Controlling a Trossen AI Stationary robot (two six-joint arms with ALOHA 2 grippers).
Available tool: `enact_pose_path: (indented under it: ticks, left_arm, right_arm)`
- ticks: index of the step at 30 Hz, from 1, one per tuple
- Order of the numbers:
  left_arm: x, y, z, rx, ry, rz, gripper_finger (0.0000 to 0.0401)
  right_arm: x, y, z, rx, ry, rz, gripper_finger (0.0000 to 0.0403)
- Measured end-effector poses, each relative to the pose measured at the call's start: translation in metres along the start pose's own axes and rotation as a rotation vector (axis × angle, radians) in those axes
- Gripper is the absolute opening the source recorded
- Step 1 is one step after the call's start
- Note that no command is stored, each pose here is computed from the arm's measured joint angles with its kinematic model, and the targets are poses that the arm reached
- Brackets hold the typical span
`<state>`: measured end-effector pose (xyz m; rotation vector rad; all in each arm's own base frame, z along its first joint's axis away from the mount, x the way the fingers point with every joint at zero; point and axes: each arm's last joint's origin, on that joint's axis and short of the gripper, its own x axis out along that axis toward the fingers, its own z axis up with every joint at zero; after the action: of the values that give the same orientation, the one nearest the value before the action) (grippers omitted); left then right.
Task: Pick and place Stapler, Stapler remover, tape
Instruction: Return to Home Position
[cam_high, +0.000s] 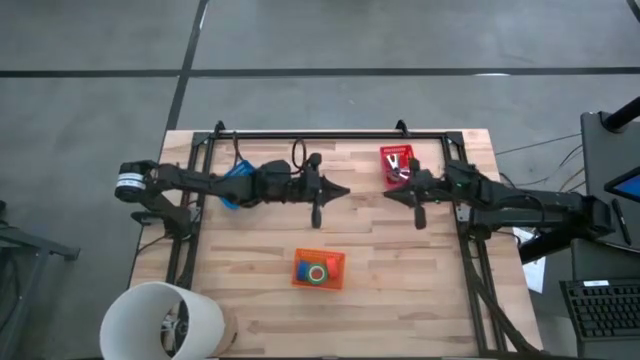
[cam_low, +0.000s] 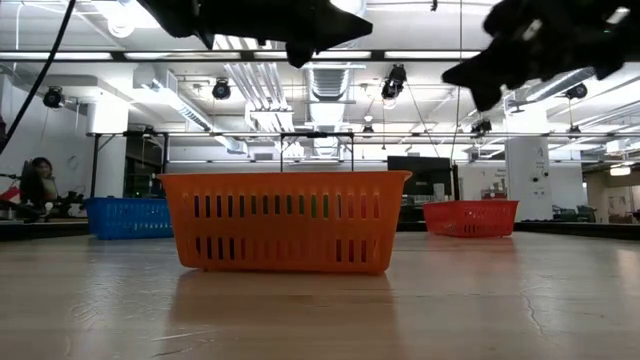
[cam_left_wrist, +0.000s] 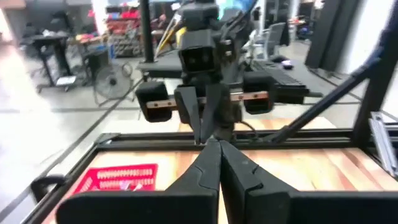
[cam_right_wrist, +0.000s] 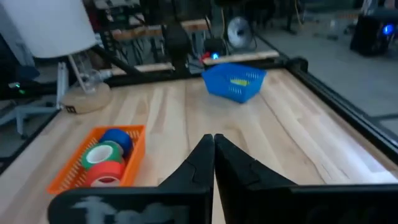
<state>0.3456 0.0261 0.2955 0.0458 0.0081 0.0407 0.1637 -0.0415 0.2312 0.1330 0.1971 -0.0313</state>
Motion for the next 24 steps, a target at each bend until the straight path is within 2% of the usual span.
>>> enact_pose_path:
  ticks: [6,10,13,16,19,21,24]
  left_arm:
    - [-0.007,-0.001,-0.01,0.033,-0.054,-0.048,0.001]
    - [-0.019,0.001,-0.02,-0.024,-0.051,-0.038,0.0005]
    - [-0.034,-0.001,-0.04,-0.083,-0.045,-0.041,0.0003]
    - [-0.053,-0.002,-0.063,-0.115,-0.126,-0.04,0.0006]
    - [-0.076,0.0,-0.078,-0.051,-0.229,-0.008,0.0011]
    - [-0.087,0.001,-0.09,-0.025,-0.227,0.021,0.0012]
    - [-0.1,0.003,-0.105,-0.092,-0.206,0.071,0.0011]
  right_arm:
    - [-0.026,0.006,-0.017,0.009,-0.104,0.008,0.0008]
    - [-0.038,0.008,-0.03,0.029,-0.163,0.015,0.0008]
    - [-0.044,0.009,-0.038,0.034,-0.198,0.02,0.0008]
    - [-0.047,0.01,-0.047,0.039,-0.22,0.023,0.0008]
    - [-0.048,0.009,-0.055,0.036,-0.226,0.024,0.0008]
    - [-0.047,0.008,-0.062,0.032,-0.219,0.022,0.0008]
    - [-0.045,0.008,-0.074,0.05,-0.185,0.043,0.0008]
